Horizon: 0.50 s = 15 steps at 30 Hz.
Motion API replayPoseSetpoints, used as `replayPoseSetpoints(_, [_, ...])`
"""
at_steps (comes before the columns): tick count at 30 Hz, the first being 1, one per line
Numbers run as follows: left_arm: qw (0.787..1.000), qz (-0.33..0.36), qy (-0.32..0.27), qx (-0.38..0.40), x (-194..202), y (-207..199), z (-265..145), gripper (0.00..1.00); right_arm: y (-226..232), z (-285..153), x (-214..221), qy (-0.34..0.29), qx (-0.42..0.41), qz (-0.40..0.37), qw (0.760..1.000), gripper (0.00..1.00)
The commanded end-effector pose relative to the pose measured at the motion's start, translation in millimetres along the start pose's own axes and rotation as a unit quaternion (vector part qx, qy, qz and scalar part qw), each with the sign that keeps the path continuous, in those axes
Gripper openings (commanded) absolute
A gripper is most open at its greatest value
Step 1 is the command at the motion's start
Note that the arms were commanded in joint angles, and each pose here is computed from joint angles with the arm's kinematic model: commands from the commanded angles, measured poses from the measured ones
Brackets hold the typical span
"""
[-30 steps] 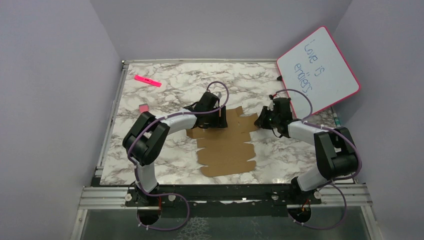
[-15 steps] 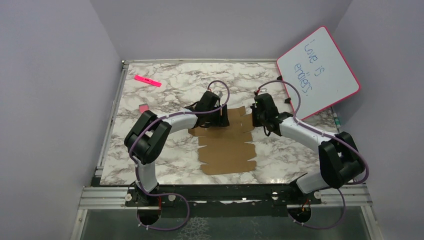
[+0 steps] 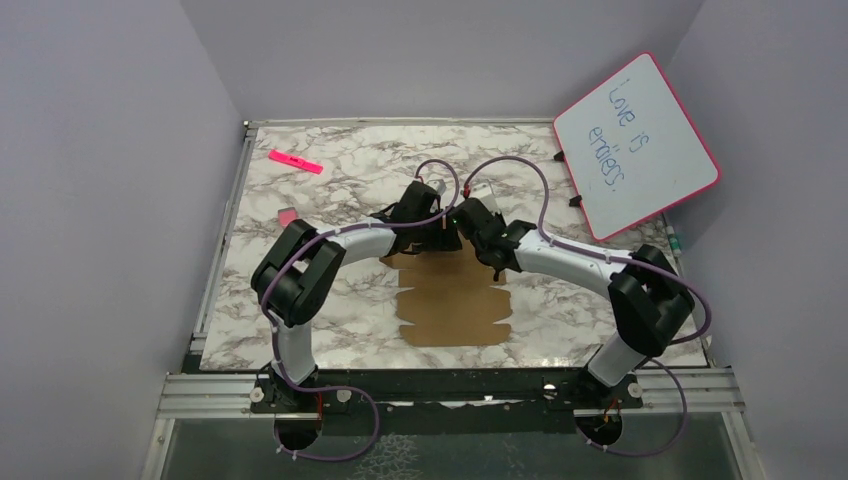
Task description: Fold the paper box
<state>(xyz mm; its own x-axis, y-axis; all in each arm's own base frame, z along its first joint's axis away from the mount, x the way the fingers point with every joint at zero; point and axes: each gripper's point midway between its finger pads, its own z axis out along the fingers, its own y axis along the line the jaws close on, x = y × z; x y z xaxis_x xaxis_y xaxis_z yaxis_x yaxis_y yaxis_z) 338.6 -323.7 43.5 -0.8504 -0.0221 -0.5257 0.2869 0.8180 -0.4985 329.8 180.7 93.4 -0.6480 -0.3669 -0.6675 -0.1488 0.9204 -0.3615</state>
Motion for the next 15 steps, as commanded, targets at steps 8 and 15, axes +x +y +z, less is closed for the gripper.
replayPoseSetpoints(8, [1.000,-0.020,0.017,0.000,10.6,7.0,1.2,0.68,5.4,-10.1,-12.4,-0.025,0.014,0.000,1.000,0.27])
replayPoseSetpoints(15, [1.000,-0.019,-0.015,-0.009,-16.5,10.9,-26.4,0.73,-2.1,-24.2,-18.9,-0.052,-0.003,0.023,0.998,0.43])
